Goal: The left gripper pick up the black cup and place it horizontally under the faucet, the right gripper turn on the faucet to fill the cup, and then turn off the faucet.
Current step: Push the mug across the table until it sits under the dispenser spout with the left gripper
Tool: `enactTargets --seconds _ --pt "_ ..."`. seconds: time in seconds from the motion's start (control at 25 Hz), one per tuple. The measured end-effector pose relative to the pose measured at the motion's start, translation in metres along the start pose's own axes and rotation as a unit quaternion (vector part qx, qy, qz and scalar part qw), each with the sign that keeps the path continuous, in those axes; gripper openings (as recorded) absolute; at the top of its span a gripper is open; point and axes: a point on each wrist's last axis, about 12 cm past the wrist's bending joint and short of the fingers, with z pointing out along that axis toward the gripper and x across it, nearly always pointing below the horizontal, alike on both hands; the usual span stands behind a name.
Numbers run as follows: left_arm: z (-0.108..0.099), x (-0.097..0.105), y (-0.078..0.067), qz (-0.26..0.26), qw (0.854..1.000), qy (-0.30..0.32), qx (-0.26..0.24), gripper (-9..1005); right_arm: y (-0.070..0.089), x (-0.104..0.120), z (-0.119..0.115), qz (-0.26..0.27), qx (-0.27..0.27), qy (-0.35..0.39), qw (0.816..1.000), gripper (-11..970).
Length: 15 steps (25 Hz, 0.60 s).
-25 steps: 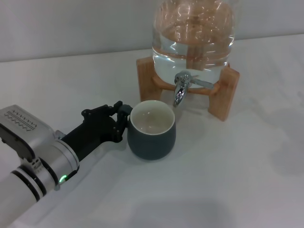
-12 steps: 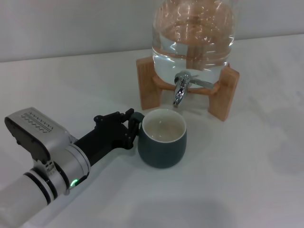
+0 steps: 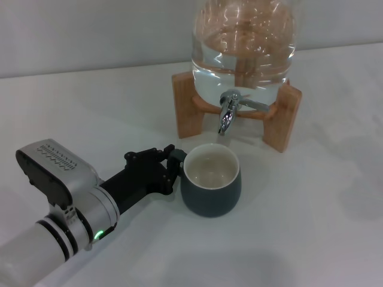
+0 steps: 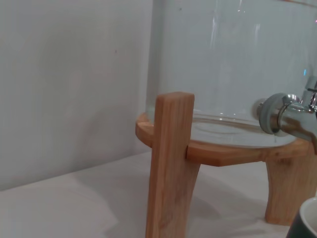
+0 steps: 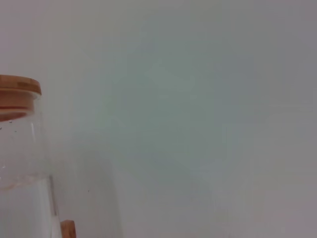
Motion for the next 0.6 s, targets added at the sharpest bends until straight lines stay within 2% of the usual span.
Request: enactTargets --seconds 0.6 --pt "0.0034 -0.0078 0.0034 -0.003 1.0 -0.016 -0.006 154 -0.0006 -0.0004 -0.0002 -0.001 0.0 0.0 1.0 854"
